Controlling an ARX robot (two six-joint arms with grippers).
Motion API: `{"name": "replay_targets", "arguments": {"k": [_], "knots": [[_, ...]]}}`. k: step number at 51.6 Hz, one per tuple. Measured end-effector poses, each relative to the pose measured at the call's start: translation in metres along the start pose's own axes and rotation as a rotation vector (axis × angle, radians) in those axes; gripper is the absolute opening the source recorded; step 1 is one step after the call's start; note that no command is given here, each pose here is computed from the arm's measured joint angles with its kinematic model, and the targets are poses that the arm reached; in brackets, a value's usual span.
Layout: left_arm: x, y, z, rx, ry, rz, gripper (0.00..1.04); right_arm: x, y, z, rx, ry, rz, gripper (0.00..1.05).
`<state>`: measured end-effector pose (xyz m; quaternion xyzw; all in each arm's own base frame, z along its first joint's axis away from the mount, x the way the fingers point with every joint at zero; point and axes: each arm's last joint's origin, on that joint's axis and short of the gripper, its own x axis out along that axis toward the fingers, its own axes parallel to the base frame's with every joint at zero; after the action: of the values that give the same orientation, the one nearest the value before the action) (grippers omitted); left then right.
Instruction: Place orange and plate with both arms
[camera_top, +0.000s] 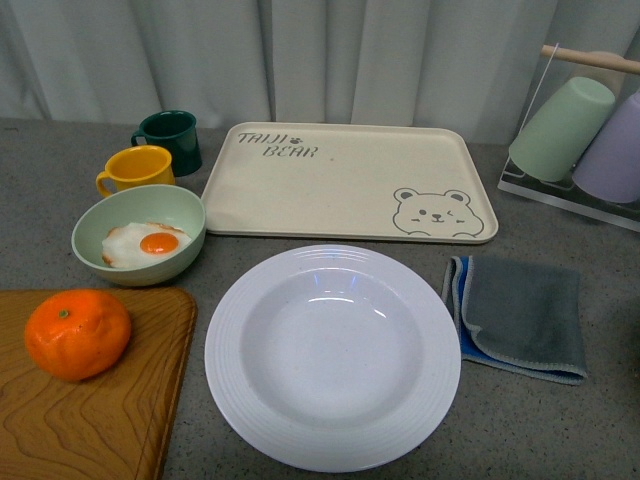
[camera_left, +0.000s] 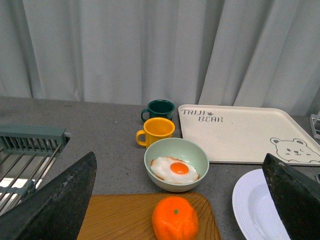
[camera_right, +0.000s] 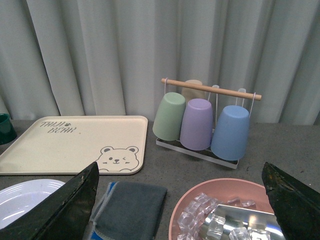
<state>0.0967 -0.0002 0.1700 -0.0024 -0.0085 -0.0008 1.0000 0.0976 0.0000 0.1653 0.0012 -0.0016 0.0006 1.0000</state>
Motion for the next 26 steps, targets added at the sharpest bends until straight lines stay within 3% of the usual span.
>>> {"name": "replay_targets", "arguments": {"k": [26], "knots": [[0.0, 0.0, 0.0, 0.0, 0.0, 0.0, 0.98, 0.0, 0.0, 0.0, 0.0, 0.0, 0.0, 0.95]]}}
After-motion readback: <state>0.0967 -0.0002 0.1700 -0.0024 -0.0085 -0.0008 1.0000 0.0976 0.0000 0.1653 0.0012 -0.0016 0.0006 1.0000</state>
